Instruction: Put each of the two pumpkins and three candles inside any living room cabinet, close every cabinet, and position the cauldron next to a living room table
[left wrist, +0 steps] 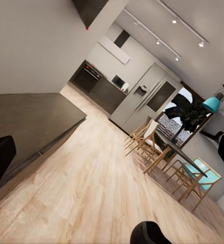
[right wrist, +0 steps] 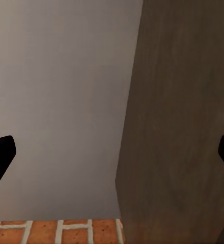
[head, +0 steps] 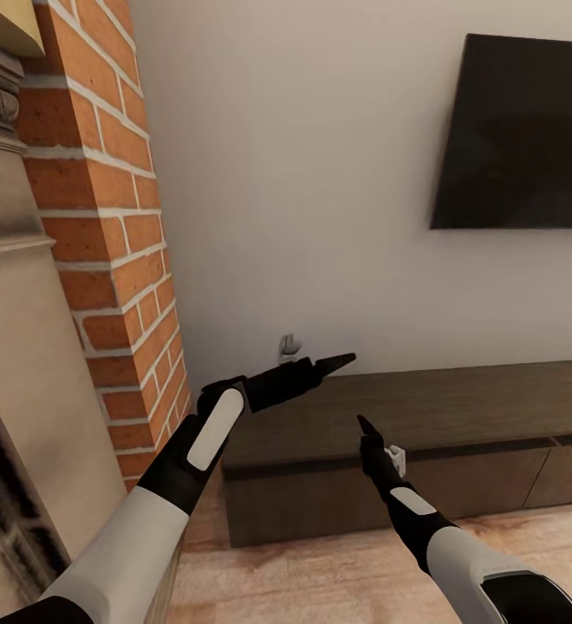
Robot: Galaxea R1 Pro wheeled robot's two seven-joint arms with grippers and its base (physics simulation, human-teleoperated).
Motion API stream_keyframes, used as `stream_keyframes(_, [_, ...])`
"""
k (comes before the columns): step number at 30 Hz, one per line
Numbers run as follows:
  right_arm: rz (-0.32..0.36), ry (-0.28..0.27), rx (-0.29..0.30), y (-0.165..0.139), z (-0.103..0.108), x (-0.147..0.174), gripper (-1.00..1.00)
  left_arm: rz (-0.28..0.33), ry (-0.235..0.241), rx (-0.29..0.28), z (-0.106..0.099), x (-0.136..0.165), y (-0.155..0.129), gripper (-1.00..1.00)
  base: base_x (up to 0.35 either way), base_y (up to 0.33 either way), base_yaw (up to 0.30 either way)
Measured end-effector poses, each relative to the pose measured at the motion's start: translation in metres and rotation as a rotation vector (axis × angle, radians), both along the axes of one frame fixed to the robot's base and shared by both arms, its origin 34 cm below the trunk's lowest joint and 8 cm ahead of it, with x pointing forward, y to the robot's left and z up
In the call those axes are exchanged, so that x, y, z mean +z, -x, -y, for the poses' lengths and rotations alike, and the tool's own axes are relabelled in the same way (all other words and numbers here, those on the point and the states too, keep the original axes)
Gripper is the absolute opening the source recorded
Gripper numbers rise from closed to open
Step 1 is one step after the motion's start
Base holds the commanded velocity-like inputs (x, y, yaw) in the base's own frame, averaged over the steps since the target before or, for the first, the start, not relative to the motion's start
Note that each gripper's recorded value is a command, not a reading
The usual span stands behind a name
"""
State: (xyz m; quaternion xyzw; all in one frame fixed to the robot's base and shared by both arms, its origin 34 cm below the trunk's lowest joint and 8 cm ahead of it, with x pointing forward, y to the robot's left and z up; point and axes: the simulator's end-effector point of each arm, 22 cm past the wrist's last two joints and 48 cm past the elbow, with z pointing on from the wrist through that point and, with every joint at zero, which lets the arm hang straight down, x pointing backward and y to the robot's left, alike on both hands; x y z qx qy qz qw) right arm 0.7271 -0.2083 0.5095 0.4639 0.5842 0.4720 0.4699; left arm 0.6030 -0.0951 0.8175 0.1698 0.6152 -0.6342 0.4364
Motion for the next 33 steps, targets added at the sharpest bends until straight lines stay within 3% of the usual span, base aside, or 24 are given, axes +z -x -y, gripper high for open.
stream_keyframes(11, [0.000,-0.003,0.000,0.000,0.000,0.000,1.00,-0.001,0.005,0.001,-0.001,0.001,0.000,1.00,0.000,0.000,0.000])
stream_keyframes(33, [-0.092,-0.004,0.000,0.003,0.000,-0.061,1.00,-0.092,0.006,-0.001,-0.001,-0.050,-0.026,1.00,0.000,0.000,0.000])
